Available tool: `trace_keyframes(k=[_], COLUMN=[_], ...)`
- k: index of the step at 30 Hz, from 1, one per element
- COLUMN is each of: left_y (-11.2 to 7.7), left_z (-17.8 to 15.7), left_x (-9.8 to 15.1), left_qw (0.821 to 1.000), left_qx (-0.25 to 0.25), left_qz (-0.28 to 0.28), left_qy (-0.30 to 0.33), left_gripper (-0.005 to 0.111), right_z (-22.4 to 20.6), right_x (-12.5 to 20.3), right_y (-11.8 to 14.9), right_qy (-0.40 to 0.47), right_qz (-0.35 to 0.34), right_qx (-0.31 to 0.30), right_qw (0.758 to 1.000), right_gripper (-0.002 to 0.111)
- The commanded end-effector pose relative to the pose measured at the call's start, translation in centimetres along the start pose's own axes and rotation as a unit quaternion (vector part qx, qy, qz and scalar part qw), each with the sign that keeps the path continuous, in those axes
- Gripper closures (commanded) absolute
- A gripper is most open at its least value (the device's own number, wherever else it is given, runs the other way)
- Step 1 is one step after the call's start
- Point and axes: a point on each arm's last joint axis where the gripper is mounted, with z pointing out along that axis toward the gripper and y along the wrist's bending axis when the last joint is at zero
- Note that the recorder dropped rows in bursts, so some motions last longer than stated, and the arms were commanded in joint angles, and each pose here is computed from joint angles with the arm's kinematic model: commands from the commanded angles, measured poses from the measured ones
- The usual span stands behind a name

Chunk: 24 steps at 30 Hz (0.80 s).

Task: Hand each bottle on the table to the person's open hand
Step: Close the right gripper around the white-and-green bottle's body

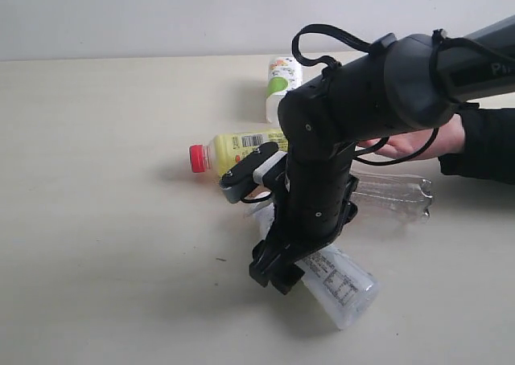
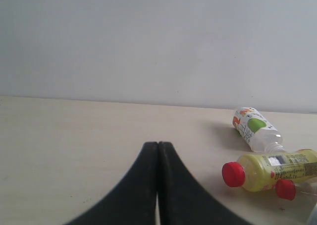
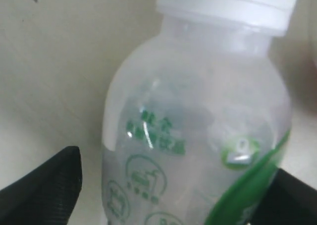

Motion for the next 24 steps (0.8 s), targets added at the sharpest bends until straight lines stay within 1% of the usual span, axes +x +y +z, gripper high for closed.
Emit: trace_keyframes(k=[1,3,5,7,11,13,14,20,24], left_y=[0.0,0.0,0.0,0.0,0.0,0.0,0.0,0.0,0.0], left_z=[0.0,0.0,0.0,0.0,0.0,0.0,0.0,0.0,0.0], left_x=[0.1,0.1,0.1,0.1,0.1,0.1,0.1,0.1,0.1], left_qw=[1.0,1.0,1.0,1.0,1.0,1.0,1.0,1.0,1.0], left_qx=[0.0,0.0,0.0,0.0,0.0,0.0,0.0,0.0,0.0], left_qz=[-0.003,-0.003,-0.003,-0.003,-0.003,-0.003,-0.003,-0.003,-0.003], left_qy=[-0.002,-0.002,-0.002,-0.002,-0.002,-0.002,-0.002,-0.002,-0.002], left_gripper=[0.107,0.107,0.107,0.107,0.107,0.107,0.107,0.107,0.107], right_z=[-0.1,-0.1,-0.1,-0.1,-0.1,-0.1,-0.1,-1.3,-2.7], right_x=[-0.2,-0.2,-0.2,-0.2,-0.1,0.0,0.1,0.5,0.9], right_y=[0.2,0.2,0.2,0.2,0.2,0.3,0.4,0.8,1.0], right_qy=[-0.001,-0.001,-0.001,-0.001,0.002,0.01,0.012,0.017,0.016], right_qz=[0.0,0.0,0.0,0.0,0.0,0.005,0.008,0.025,0.024], right_qx=[-0.001,-0.001,-0.001,-0.001,-0.002,-0.007,-0.011,-0.034,-0.038], right_qw=[1.0,1.0,1.0,1.0,1.0,1.0,1.0,0.999,0.999], right_gripper=[0.035,0.042,0.052,0.065,0.094,0.106,0.108,0.108,0.108])
